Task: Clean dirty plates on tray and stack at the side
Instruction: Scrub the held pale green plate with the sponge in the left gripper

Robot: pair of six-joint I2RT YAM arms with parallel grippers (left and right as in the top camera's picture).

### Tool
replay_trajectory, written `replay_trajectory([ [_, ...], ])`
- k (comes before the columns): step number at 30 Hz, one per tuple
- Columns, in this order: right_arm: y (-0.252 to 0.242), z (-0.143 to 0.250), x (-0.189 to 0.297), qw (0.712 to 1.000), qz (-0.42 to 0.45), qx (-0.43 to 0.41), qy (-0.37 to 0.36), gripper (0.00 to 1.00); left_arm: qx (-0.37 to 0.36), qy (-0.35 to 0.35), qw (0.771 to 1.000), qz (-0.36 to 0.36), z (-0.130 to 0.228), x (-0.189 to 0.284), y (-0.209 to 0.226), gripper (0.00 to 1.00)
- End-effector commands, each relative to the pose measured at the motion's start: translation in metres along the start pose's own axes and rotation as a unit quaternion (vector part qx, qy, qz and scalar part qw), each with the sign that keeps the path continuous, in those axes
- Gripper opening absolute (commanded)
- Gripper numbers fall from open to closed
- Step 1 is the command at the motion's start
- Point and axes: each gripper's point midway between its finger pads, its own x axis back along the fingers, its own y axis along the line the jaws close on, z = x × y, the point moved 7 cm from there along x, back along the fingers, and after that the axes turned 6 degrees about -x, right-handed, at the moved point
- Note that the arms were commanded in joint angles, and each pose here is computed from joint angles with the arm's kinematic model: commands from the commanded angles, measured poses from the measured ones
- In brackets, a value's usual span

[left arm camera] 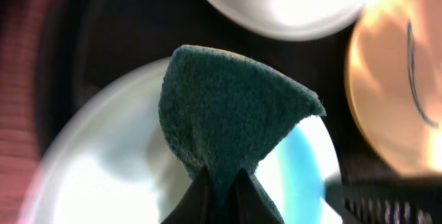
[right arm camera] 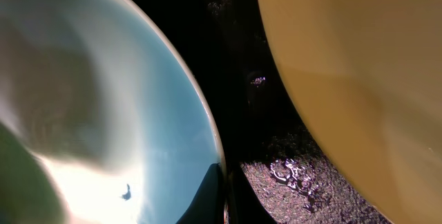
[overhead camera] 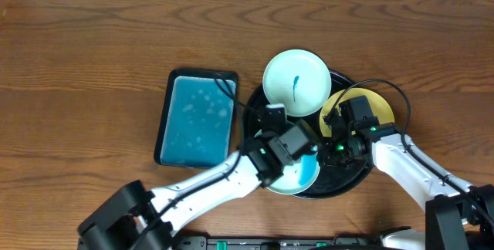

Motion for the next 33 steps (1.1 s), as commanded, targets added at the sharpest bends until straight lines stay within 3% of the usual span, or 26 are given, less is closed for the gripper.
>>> replay_trajectory([
  [1, -0.004, 0.001, -0.003, 1.0, 0.011, -0.005, 0.003, 0.01, -0.021, 0.031, 0.999, 0.03, 0.017, -0.002, -0.014, 0.07],
  [14, -0.004, 0.002, -0.003, 1.0, 0.012, -0.005, 0.004, 0.01, -0.035, 0.101, 0.989, 0.097, 0.05, -0.034, -0.043, 0.07],
  [18, -0.004, 0.002, -0.003, 1.0, 0.012, -0.005, 0.005, 0.01, -0.038, 0.111, 0.991, 0.069, 0.055, -0.045, -0.034, 0.07],
  [22, -0.004, 0.002, -0.003, 1.0, 0.012, -0.005, 0.005, 0.01, -0.034, 0.098, 0.994, -0.035, 0.046, -0.05, 0.004, 0.07],
  [33, -0.004, 0.002, -0.003, 1.0, 0.013, -0.006, 0.006, 0.01, 0.003, 0.065, 0.997, -0.038, 0.004, -0.03, 0.027, 0.07],
])
